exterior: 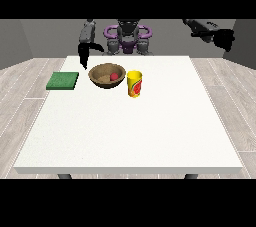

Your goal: Pick the cup and pour the ball into the bowl, then pick the bowl and place it on the pad

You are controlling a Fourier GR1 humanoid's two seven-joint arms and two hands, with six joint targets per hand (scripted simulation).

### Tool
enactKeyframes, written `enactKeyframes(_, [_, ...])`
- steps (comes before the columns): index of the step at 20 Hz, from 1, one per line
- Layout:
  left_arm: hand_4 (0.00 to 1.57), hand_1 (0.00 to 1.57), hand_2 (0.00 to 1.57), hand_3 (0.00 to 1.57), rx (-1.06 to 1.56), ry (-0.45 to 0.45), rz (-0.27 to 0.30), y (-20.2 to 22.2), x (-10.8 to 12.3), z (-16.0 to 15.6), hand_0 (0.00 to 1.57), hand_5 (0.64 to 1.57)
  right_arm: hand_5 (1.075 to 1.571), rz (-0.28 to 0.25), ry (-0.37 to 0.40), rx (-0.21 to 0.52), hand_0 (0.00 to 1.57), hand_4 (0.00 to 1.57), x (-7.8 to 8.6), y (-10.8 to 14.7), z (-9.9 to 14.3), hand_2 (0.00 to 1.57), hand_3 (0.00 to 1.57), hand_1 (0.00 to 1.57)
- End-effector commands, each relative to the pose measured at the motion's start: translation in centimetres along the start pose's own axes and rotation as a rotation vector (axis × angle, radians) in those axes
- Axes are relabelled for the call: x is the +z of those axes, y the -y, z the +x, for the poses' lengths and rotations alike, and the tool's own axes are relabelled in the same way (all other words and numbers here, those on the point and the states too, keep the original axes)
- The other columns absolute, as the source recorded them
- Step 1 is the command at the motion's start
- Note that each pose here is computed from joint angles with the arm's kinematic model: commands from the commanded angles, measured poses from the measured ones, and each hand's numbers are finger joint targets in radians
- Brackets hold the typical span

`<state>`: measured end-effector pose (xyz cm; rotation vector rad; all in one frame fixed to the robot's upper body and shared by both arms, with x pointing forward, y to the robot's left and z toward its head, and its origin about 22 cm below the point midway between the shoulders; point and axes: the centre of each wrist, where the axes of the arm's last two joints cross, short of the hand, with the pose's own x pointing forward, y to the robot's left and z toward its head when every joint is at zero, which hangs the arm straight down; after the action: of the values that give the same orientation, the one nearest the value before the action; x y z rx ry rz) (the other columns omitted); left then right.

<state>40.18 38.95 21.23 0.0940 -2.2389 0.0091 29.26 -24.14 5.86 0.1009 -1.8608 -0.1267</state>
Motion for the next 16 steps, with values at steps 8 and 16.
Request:
enactKeyframes(8, [0.00, 0.00, 0.00, 0.00, -0.039, 0.094, -0.035, -2.4, -5.4, 10.6, 0.00, 1.545, 1.570, -0.045, -0.053, -0.045, 0.00, 0.29, -2.2, 4.1, -6.2, 0.00, 0.00, 0.00])
enactKeyframes(16, [0.00, 0.00, 0.00, 0.00, -0.026, 0.039, -0.036, -2.2, -5.6, 10.8, 0.00, 1.539, 1.571, -0.074, -0.187, -0.090, 0.00, 0.40, -5.3, 2.5, -6.8, 0.00, 0.00, 0.00])
